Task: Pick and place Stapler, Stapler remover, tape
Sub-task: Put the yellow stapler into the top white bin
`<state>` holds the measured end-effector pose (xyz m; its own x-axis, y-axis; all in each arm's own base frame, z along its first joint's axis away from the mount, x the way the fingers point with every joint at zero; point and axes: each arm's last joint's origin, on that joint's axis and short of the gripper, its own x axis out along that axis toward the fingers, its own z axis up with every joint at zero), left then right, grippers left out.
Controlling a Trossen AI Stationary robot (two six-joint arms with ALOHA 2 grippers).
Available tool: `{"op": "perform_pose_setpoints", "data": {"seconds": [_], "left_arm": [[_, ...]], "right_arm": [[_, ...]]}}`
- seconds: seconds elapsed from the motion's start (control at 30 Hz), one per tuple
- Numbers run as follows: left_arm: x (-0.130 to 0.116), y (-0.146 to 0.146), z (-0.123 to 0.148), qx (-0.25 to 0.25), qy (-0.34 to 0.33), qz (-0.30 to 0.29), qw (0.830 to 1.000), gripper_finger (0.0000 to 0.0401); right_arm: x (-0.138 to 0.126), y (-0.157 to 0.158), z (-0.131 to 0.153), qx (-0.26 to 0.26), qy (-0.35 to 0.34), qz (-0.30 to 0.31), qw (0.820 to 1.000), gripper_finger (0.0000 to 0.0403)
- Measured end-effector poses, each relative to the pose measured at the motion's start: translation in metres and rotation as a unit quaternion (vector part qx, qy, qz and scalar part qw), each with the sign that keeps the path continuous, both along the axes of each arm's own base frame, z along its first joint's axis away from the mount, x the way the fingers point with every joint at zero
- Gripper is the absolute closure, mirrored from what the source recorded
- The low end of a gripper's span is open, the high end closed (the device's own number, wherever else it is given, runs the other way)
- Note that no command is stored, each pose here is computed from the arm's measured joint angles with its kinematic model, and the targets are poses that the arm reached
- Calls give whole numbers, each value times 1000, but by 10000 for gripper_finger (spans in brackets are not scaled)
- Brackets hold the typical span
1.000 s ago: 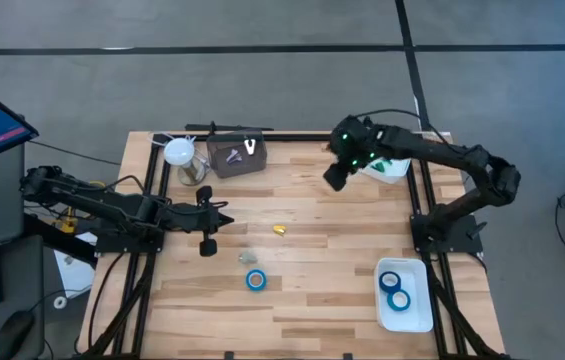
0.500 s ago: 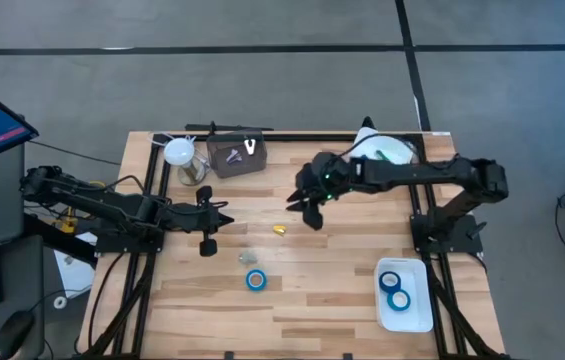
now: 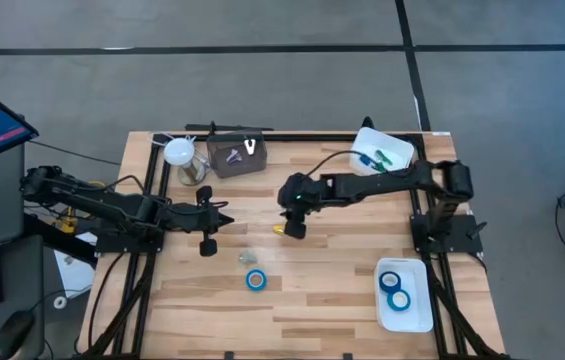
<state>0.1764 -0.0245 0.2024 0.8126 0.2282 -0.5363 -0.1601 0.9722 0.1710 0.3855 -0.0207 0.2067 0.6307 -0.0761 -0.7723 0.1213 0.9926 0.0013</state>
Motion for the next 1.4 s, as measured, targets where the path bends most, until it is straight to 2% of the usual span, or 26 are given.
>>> {"op": "perform_pose_setpoints", "data": {"seconds": [0.1,0.47,1.4], "left_arm": [[0,0,0,0,-1,1,1000,397],[0,0,0,0,0,1,1000,397],[0,0,0,0,0,1,1000,397]], "right_arm": [[7,4,-10,-26,42,6,999,286],[16,19,-51,-18,105,32,994,286],[20,21,-49,-17,81,34,996,286]]}}
